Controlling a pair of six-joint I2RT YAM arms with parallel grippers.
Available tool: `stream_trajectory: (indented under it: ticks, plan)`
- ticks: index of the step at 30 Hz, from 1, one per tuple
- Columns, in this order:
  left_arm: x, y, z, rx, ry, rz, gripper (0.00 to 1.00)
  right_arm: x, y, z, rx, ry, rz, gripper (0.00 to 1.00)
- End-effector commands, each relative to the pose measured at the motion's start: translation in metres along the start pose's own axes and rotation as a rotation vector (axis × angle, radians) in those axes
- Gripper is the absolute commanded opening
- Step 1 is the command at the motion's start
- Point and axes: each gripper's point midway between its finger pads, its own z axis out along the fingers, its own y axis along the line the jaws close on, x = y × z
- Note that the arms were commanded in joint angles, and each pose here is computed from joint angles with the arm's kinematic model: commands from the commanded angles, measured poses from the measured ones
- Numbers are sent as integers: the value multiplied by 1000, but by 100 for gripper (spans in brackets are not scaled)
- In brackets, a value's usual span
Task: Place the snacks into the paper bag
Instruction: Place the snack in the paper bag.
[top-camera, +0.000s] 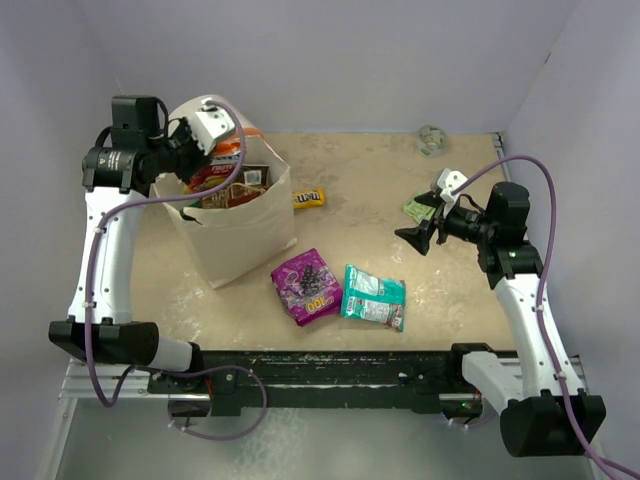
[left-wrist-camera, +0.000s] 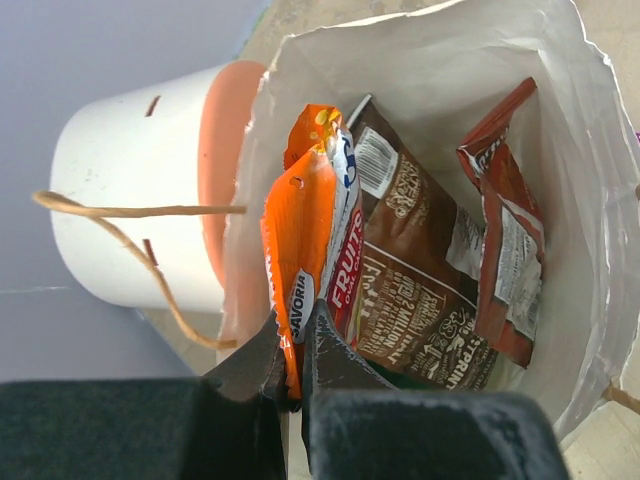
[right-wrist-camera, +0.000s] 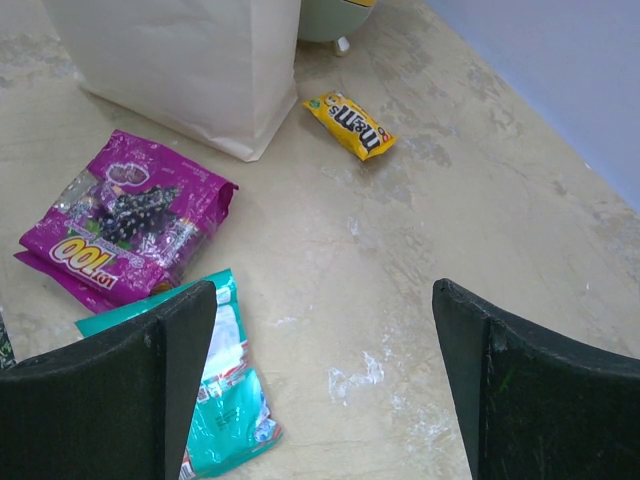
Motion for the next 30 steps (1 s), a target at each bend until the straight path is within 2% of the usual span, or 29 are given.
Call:
stream_trajectory:
  ticks: [1, 11, 16, 30]
  plan:
    - [-13, 5, 8, 3, -91, 48, 0, -3, -3, 1, -2, -16, -33, 90]
    - [13, -20, 25, 104, -46, -6, 9, 0, -4, 3, -6, -14, -28, 91]
    - [15, -20, 24, 99, -37, -6, 14, 0, -3, 3, -6, -14, -29, 91]
    - [7, -13, 12, 70, -38, 39, 39, 0, -3, 3, -6, -15, -31, 92]
